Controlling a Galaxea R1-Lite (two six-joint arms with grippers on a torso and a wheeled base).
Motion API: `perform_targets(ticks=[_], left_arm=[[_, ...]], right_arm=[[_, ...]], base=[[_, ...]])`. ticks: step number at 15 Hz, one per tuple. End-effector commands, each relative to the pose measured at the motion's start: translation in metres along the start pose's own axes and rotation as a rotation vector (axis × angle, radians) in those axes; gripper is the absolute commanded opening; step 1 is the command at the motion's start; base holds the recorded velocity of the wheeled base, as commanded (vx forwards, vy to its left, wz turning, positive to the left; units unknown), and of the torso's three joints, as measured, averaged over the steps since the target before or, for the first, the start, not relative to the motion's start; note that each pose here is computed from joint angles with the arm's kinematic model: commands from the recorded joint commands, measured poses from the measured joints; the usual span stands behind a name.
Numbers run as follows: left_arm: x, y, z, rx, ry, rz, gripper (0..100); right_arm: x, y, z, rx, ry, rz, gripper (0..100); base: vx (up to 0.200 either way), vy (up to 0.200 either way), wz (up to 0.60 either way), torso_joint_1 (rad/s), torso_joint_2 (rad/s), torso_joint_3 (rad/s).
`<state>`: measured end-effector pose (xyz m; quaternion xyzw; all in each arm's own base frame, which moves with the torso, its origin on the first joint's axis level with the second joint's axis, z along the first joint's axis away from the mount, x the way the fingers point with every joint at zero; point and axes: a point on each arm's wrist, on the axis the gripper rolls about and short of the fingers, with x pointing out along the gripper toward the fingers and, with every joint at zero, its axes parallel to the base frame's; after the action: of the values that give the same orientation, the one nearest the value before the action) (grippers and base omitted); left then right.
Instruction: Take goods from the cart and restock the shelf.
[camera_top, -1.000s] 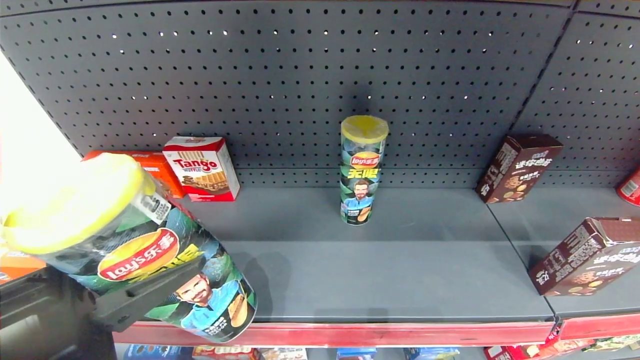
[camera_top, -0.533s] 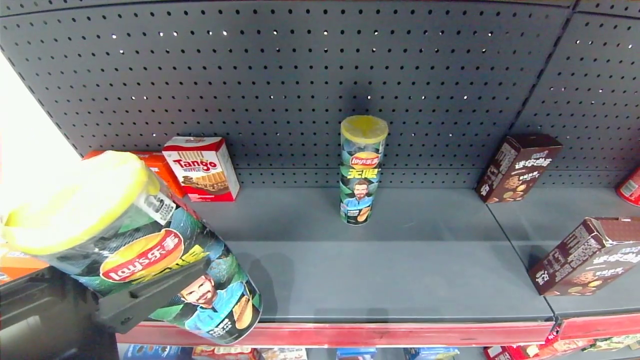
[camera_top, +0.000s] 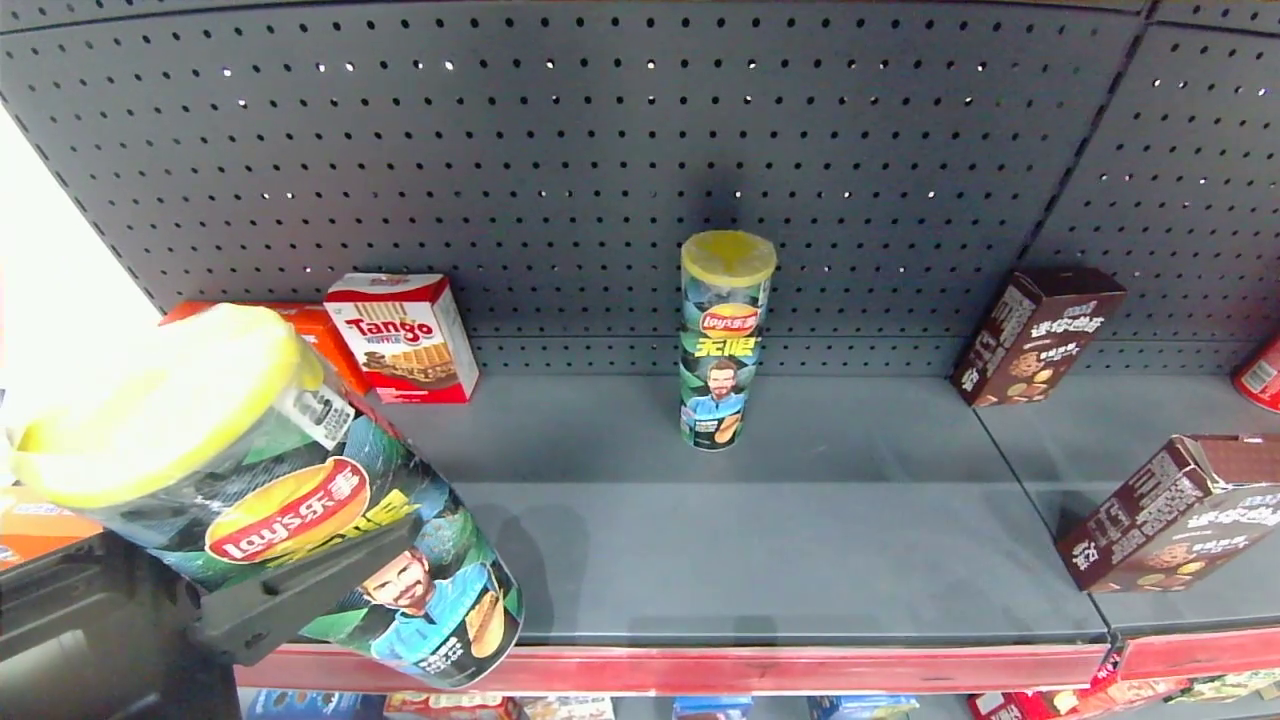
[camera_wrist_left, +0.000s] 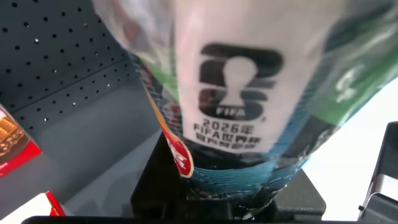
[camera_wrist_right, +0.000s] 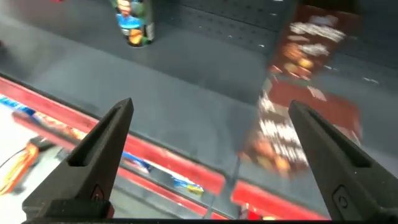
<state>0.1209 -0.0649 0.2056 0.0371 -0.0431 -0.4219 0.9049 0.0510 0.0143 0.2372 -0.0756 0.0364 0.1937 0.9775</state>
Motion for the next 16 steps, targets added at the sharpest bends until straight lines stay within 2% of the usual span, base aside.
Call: perform_targets(ticks=[1, 4, 8, 13, 16], left_arm=[[0.0, 0.0, -0.001, -0.003, 0.004, 0.003, 0], [0.001, 0.002, 0.001, -0.002, -0.001, 0.011, 0], [0.001, 0.002, 0.0, -0.007, 0.005, 0.024, 0], [0.006, 0.004, -0.004, -0.019, 0.027, 0.027, 0], [0.008, 0.005, -0.005, -0.024, 0.037, 0.026, 0]], right_arm=[[0.056, -0.004, 0.025, -0.001, 0.076, 0.107, 100], [0.117, -0.005, 0.041, -0.015, 0.118, 0.17, 100], [0.175, -0.007, 0.052, -0.018, 0.118, 0.273, 100], [0.23, -0.004, 0.047, -0.102, 0.053, 0.473, 100], [0.271, -0.01, 0.055, -0.159, -0.088, 0.597, 100]], base=[[0.0, 0.0, 0.0, 0.0, 0.0, 0.0], [0.0, 0.0, 0.0, 0.0, 0.0, 0.0], [0.0, 0.0, 0.0, 0.0, 0.0, 0.0], [0.0, 0.0, 0.0, 0.0, 0.0, 0.0], [0.0, 0.0, 0.0, 0.0, 0.0, 0.0]])
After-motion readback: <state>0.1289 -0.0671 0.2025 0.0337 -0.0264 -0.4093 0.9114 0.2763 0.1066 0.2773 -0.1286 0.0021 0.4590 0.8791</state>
